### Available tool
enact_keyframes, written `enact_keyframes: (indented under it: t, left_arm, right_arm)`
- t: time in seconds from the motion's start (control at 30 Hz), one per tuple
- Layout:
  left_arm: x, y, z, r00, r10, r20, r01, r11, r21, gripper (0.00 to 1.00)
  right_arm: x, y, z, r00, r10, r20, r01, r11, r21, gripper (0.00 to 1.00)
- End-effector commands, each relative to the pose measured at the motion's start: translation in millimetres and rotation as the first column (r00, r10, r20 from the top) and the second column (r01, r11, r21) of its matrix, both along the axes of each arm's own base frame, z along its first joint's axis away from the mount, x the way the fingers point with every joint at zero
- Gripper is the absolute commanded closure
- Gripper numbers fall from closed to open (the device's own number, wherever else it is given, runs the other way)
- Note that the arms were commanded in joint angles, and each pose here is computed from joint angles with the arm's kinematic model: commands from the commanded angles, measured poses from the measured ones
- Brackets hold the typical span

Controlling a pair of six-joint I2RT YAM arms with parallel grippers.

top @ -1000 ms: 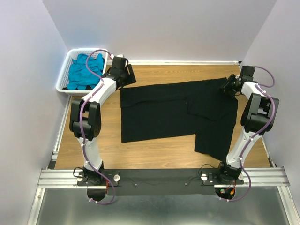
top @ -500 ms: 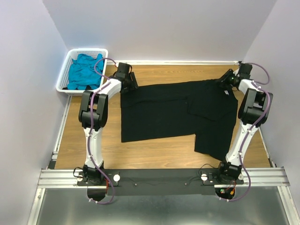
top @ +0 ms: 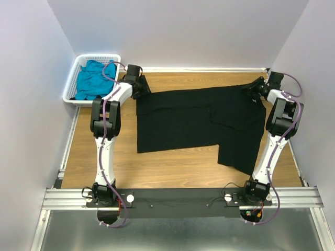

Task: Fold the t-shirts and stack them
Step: Fold the tshirt

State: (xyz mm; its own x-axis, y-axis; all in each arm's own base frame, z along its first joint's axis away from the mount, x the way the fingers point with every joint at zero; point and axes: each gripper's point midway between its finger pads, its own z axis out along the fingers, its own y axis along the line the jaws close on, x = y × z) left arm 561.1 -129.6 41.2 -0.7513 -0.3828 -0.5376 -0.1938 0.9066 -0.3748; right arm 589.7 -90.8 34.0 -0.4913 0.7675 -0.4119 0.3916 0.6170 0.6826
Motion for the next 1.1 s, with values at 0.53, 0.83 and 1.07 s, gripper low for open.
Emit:
enact_keyframes:
  t: [0.53, 0.83, 1.07]
  left_arm:
    - [32.4, 11.5, 137.1, 0.951, -0.05, 0.305, 0.029, 0.997, 0.073, 0.17]
    - [-97.9, 11.0, 170.7, 0.96, -0.007, 0.279, -0.036, 0.988, 0.149, 0.13]
    - [-229.5, 20.4, 87.6, 0.998, -0.002, 0.068, -0.013, 0.976, 0.216, 0.13]
  right_arm:
    - [-27.7, -31.2, 84.7, 1.0, -0.016, 0.021, 0.022, 0.948, -0.317, 0.25]
    - [-138.2, 9.4, 102.2, 0.984, -0.035, -0.173, -0.055, 0.868, -0.493, 0.21]
    - [-224.7, 33.3, 84.9, 0.965, -0.034, -0.26, -0.111, 0.846, -0.521, 0.21]
